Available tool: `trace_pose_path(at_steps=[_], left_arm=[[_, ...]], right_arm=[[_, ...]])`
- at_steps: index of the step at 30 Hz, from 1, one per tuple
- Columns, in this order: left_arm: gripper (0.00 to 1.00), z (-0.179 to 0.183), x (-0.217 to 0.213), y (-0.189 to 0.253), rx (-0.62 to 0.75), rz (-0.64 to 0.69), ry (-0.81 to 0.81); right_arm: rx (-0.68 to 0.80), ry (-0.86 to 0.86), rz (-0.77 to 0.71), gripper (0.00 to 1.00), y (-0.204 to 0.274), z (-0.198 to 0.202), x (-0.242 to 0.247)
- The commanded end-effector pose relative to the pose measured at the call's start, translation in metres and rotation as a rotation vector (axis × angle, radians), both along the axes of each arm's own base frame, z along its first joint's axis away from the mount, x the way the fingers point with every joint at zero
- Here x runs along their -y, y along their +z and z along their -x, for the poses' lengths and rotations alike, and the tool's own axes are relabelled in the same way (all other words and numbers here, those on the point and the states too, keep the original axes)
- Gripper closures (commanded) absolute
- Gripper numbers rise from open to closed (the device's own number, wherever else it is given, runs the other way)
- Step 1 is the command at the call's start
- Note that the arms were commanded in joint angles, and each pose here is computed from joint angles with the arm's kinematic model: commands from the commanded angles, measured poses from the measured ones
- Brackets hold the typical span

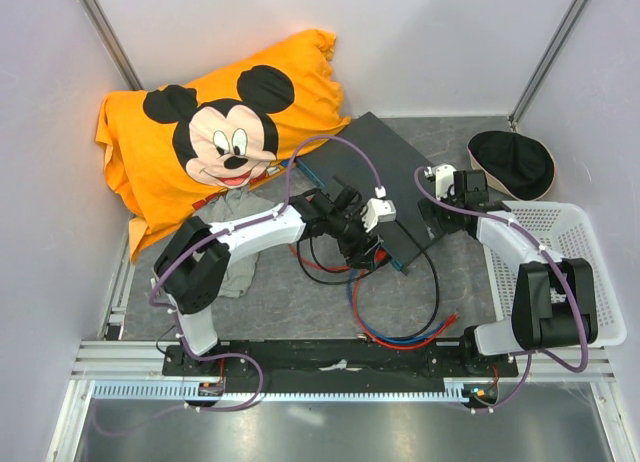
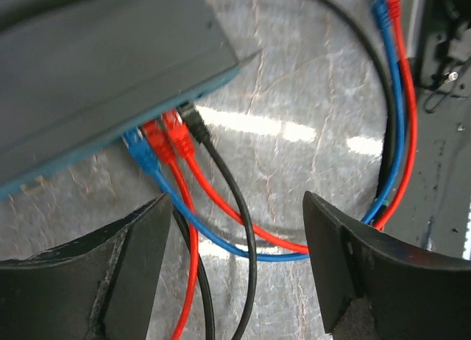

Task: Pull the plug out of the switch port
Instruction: Pull the connector from the switch port.

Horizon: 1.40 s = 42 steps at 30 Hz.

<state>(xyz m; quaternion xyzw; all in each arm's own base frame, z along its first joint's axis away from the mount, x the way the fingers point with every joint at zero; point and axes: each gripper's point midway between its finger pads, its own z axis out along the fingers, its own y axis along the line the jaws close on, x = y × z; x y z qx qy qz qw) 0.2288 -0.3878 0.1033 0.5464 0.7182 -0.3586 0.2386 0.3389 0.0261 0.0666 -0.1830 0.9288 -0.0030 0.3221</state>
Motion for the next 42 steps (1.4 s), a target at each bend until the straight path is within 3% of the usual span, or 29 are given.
trace_pose_path(at_steps=[1,7,13,18,21,24,29,33,39,42], left_arm=[[0.22,-0.013,0.010,0.002,0.034,0.039,0.050],[0.25,-0.015,0.010,0.004,0.003,0.052,0.063],[0.28,-0.015,0.001,0.013,0.026,0.081,0.033],[0.30,-0.042,-0.010,0.031,0.023,0.100,0.130],[0.33,-0.056,-0.018,0.040,0.001,0.105,0.173],[0.33,-0.064,-0.025,0.048,0.052,0.083,0.165],[0.33,-0.070,-0.028,0.046,0.016,0.090,0.164],[0.33,-0.085,-0.028,0.049,-0.037,0.107,0.219],[0.31,-0.091,-0.027,0.042,-0.061,0.117,0.245],[0.31,-0.088,-0.028,0.034,-0.087,0.102,0.254]], right_arm=[[-0.088,0.039,-0.014,0.15,-0.003,0.022,-0.003],[-0.020,0.075,-0.118,0.27,0.044,0.013,-0.024],[0.013,-0.077,-0.406,0.32,0.098,0.011,-0.060],[-0.020,-0.187,-0.622,0.34,0.121,0.022,-0.089],[-0.044,-0.254,-0.744,0.35,0.120,0.029,-0.101],[-0.082,-0.275,-0.756,0.38,0.104,0.042,-0.104],[-0.177,-0.179,-0.854,0.47,0.091,0.078,-0.130],[-0.204,-0.138,-0.892,0.48,0.077,0.103,-0.143],[-0.062,-0.051,-0.962,0.49,0.077,0.122,-0.152],[-0.071,-0.139,-0.972,0.49,0.060,0.125,-0.145]])
